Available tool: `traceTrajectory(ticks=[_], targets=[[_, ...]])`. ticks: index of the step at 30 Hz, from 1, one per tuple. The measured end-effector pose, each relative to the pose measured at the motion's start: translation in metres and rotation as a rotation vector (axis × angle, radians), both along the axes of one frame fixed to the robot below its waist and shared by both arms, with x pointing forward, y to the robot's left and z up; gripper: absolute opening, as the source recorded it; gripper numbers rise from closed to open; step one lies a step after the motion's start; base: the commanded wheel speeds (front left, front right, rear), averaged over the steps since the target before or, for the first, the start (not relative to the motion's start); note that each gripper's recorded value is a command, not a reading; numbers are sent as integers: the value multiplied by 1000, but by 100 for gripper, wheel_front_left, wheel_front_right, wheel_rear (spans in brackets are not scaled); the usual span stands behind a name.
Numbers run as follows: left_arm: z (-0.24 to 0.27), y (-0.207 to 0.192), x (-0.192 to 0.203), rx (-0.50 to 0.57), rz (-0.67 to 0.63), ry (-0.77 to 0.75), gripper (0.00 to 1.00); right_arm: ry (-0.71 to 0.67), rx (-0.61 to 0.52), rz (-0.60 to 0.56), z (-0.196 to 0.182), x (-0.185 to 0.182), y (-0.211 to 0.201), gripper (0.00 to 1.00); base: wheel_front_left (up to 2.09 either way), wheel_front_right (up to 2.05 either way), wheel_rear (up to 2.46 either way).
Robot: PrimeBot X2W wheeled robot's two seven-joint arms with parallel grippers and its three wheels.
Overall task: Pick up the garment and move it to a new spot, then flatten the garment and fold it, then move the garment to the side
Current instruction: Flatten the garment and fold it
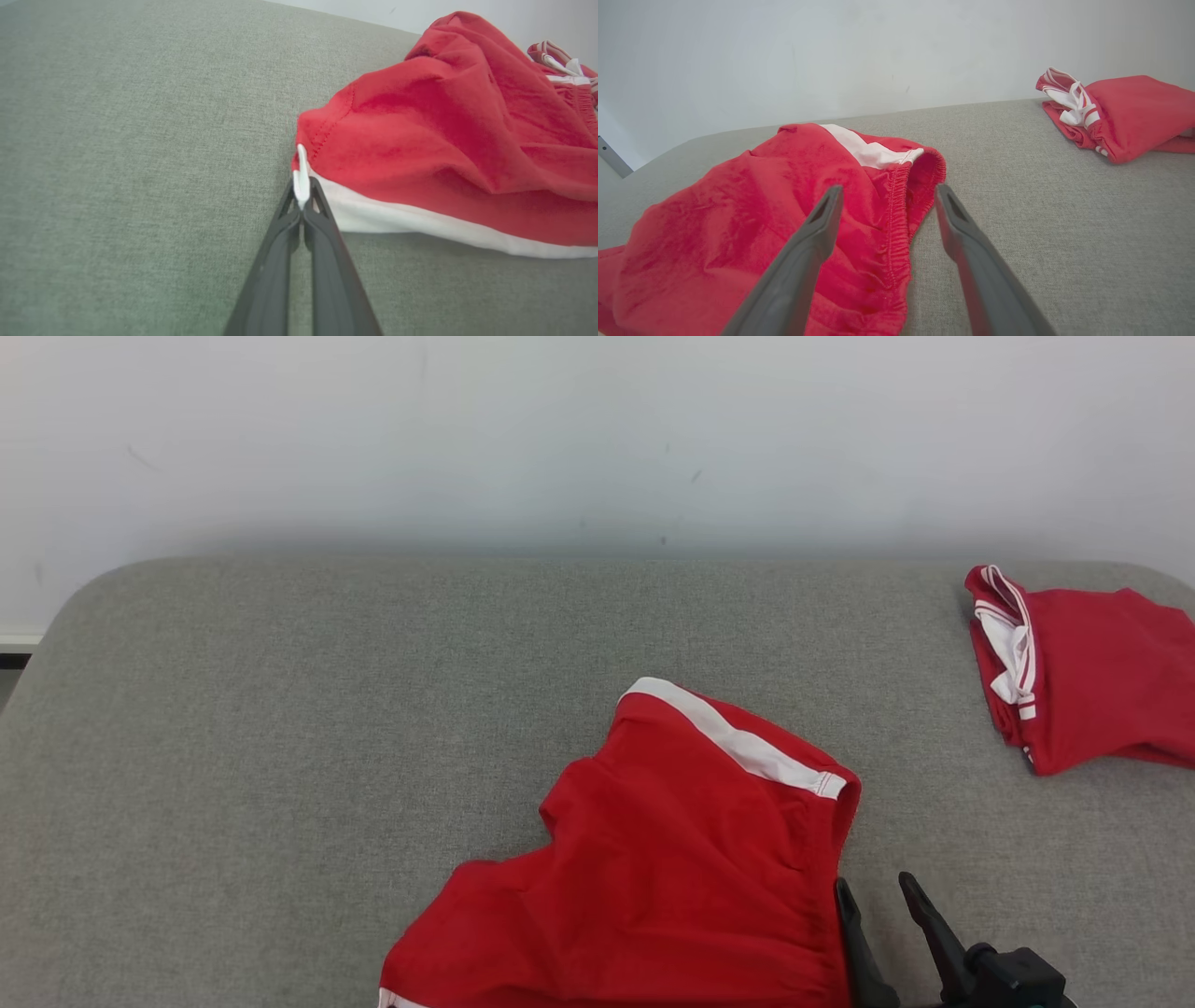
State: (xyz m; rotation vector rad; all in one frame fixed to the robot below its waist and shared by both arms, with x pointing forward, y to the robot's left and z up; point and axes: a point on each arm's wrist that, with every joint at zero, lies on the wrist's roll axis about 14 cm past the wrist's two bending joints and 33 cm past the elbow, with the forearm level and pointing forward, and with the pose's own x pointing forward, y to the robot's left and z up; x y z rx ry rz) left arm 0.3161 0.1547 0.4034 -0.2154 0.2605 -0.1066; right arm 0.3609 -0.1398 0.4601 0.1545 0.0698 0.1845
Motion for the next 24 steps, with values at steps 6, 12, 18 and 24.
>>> traceTrajectory(ticks=[6,12,18,24], targets=[[2,-2,0,-12,13,-6,100,37,-7,1,-12,-3,-1,100,0,0,0],[32,11,13,-6,58,-109,100,94,-18,11,-29,-8,-2,100,0,0,0],[52,23,21,31,88,-178,100,149,-32,26,-41,-7,-2,100,0,0,0],[60,30,23,69,113,-203,100,219,-43,51,-53,-6,0,100,0,0,0]])
